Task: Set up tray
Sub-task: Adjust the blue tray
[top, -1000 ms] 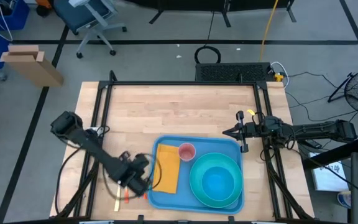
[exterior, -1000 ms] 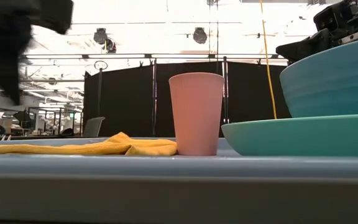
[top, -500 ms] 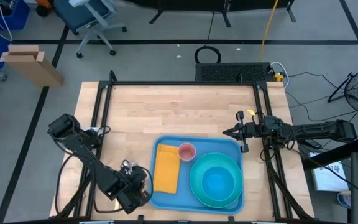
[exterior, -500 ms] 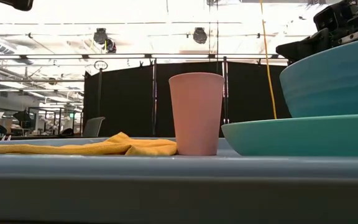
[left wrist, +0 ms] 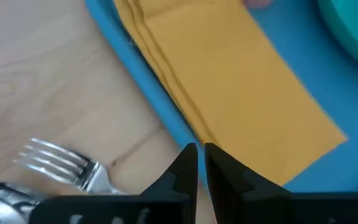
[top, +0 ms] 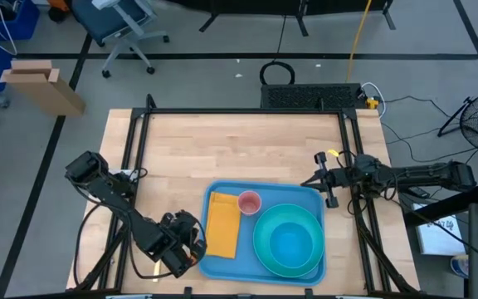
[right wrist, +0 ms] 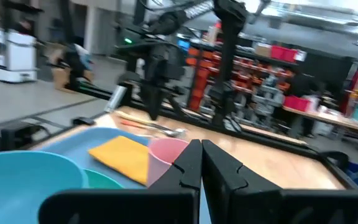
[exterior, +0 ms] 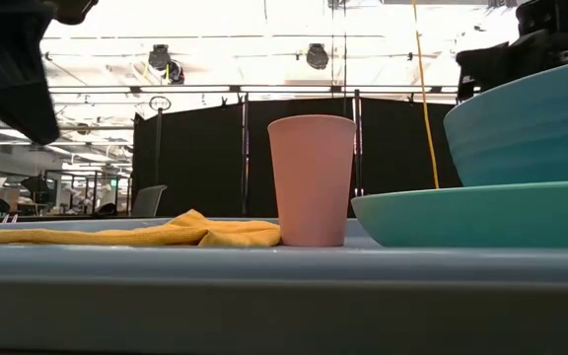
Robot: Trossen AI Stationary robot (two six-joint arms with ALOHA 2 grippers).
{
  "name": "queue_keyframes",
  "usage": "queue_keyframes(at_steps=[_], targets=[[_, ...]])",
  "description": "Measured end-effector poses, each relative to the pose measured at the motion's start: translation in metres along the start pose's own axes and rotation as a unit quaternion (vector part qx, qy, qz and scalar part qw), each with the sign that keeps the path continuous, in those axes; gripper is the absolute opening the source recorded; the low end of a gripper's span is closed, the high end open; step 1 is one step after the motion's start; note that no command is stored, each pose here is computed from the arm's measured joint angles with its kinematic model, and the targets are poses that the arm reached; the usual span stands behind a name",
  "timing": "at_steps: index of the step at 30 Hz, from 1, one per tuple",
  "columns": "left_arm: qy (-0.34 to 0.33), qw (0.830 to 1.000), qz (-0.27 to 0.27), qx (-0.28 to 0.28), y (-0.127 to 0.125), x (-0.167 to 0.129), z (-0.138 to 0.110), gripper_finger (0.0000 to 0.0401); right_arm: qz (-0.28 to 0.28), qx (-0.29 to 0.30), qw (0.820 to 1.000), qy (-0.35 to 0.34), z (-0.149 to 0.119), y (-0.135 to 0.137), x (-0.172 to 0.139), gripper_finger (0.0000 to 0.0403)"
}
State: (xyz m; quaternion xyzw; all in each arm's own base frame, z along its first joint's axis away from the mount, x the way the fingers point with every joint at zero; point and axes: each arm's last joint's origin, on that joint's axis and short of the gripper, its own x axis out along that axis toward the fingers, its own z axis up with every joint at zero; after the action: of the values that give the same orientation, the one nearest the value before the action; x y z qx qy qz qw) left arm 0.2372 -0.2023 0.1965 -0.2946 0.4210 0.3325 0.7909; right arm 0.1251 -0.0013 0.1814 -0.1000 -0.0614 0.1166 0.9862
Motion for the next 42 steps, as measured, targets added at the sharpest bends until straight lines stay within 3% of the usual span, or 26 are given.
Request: queue_keyframes(at_steps=[6,12,16,23,27,29,32,35,38,42], targets=[[-0.012,0.999,-0.005,-0.032,0.000,-0.002,-0.002,0.0033,0.035,0.031,0.999,-0.003,0.001,0.003,-0.003,0.0000],[-0.014,0.999,0.004,-0.044,-0.002,0.008,0.005,0.0019,0.044,0.057,0.995,0.073,-0.014,0.006,-0.005,0.0000],[-0.003,0.999,0.033,-0.002,-0.003,0.026,0.016,0.0005,0.052,0.063,0.990,0.115,-0.022,0.008,-0.007,0.0000],[-0.122,0.985,0.047,0.113,-0.003,0.028,0.035,0.0007,0.056,0.137,0.968,0.201,-0.035,0.013,-0.012,0.0000],[-0.117,0.984,0.052,0.126,-0.001,0.026,0.046,0.0008,0.029,0.214,0.945,0.247,-0.031,0.012,-0.014,0.0000],[-0.106,0.985,0.052,0.129,0.000,0.026,0.050,0.0015,-0.013,0.240,0.927,0.287,-0.028,0.011,-0.016,0.0000],[-0.099,0.984,0.054,0.136,0.001,0.026,0.053,0.0017,-0.065,0.263,0.918,0.289,-0.027,0.010,-0.015,0.0000],[-0.101,0.983,0.056,0.143,0.001,0.027,0.053,0.0007,-0.139,0.297,0.895,0.303,-0.023,0.007,-0.016,0.0000],[-0.105,0.982,0.056,0.143,0.001,0.027,0.053,0.0004,-0.147,0.334,0.878,0.310,-0.018,0.008,-0.015,0.0000],[-0.113,0.980,0.059,0.151,0.001,0.027,0.054,0.0020,-0.126,0.358,0.877,0.294,0.008,0.008,-0.005,0.0000]])
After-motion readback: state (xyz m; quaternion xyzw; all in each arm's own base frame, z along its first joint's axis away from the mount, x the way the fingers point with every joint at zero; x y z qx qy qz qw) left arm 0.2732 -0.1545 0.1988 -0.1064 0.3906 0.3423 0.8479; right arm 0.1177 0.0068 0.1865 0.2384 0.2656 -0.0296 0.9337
